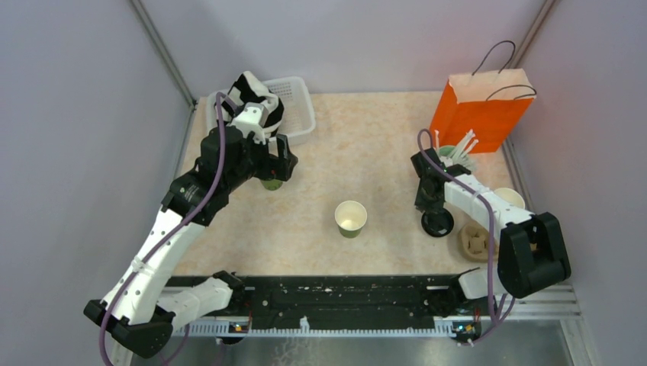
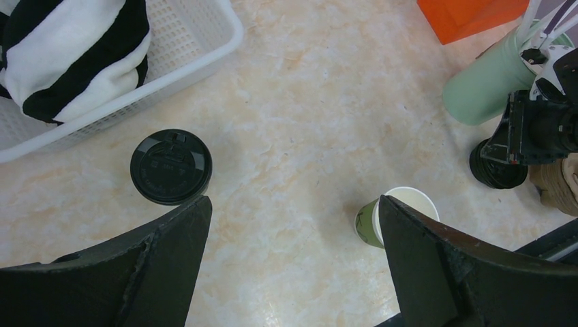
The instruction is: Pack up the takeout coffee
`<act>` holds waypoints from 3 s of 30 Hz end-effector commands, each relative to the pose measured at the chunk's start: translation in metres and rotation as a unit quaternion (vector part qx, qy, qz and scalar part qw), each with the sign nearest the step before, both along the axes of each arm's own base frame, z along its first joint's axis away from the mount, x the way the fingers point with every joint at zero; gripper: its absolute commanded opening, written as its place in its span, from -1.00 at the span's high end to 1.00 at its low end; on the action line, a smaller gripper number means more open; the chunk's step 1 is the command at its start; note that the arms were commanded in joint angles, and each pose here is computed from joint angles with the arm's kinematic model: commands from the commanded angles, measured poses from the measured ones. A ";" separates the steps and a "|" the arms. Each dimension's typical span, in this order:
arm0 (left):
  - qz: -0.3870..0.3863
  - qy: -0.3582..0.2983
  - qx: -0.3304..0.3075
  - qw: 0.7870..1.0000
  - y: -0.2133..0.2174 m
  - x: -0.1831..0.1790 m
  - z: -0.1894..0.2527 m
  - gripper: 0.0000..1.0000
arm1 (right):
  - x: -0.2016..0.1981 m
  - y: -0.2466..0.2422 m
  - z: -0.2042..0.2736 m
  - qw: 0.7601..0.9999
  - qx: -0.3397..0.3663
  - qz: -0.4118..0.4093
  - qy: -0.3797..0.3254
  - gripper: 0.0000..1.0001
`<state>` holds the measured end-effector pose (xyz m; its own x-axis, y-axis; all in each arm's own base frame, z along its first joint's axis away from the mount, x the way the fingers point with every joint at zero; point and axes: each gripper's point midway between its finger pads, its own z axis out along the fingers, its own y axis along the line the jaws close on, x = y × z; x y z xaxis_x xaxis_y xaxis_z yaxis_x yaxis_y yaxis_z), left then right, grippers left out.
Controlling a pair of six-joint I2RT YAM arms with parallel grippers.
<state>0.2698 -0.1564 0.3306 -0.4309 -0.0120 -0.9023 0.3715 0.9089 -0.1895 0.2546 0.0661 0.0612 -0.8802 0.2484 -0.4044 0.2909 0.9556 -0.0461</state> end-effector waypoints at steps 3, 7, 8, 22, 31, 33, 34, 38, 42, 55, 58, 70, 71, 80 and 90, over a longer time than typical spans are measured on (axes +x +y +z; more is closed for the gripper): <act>-0.001 -0.027 -0.003 1.000 -0.001 0.005 0.013 -0.96 | -0.010 -0.006 -0.010 1.000 -0.006 -0.006 0.016 0.75; -0.001 -0.027 -0.003 1.000 -0.001 0.004 0.013 -0.96 | -0.013 -0.007 -0.012 1.000 -0.007 -0.007 0.019 0.78; -0.002 -0.026 -0.003 1.000 -0.002 0.004 0.013 -0.96 | -0.014 -0.007 -0.013 1.000 -0.007 -0.008 0.020 0.77; -0.003 -0.030 -0.003 1.000 -0.002 0.003 0.014 -0.96 | -0.016 -0.009 -0.017 1.000 -0.013 -0.006 0.023 0.77; -0.003 -0.031 -0.001 1.000 -0.001 0.002 0.015 -0.96 | -0.016 -0.009 -0.020 1.000 -0.013 -0.006 0.025 0.79; -0.003 -0.031 -0.001 1.000 -0.001 0.002 0.015 -0.96 | -0.016 -0.009 -0.020 1.000 -0.013 -0.005 0.025 0.84; -0.003 -0.032 -0.001 0.999 -0.001 0.002 0.016 -0.97 | -0.016 -0.009 -0.019 1.000 -0.012 -0.007 0.025 0.88; -0.002 -0.033 0.000 0.999 -0.001 0.003 0.016 -0.96 | -0.017 -0.008 -0.011 1.000 -0.006 -0.009 0.015 1.00; -0.003 -0.033 0.000 0.999 -0.002 0.004 0.016 -0.96 | -0.017 -0.009 -0.003 1.000 -0.006 -0.015 0.013 1.00; -0.005 -0.032 0.004 0.999 -0.005 0.007 0.015 -0.96 | -0.025 -0.010 0.030 0.999 0.014 -0.024 -0.025 1.00; -0.008 -0.032 0.005 0.999 -0.006 0.006 0.015 -0.96 | -0.027 -0.005 0.029 0.999 0.025 -0.008 -0.019 0.63; -0.009 -0.030 0.007 0.999 -0.007 0.005 0.012 -0.97 | -0.038 -0.004 0.097 0.994 0.062 0.002 -0.086 -0.08; -0.009 -0.030 0.007 0.999 -0.006 0.005 0.012 -0.96 | -0.040 -0.005 0.098 0.994 0.061 0.000 -0.087 -0.11; -0.011 -0.031 0.008 0.999 -0.006 0.002 0.012 -0.97 | -0.037 -0.017 0.081 0.974 0.120 -0.117 -0.151 0.08; -0.009 -0.038 0.010 0.999 -0.004 0.001 0.014 -0.97 | -0.061 -0.058 0.052 0.947 0.120 -0.262 -0.142 0.29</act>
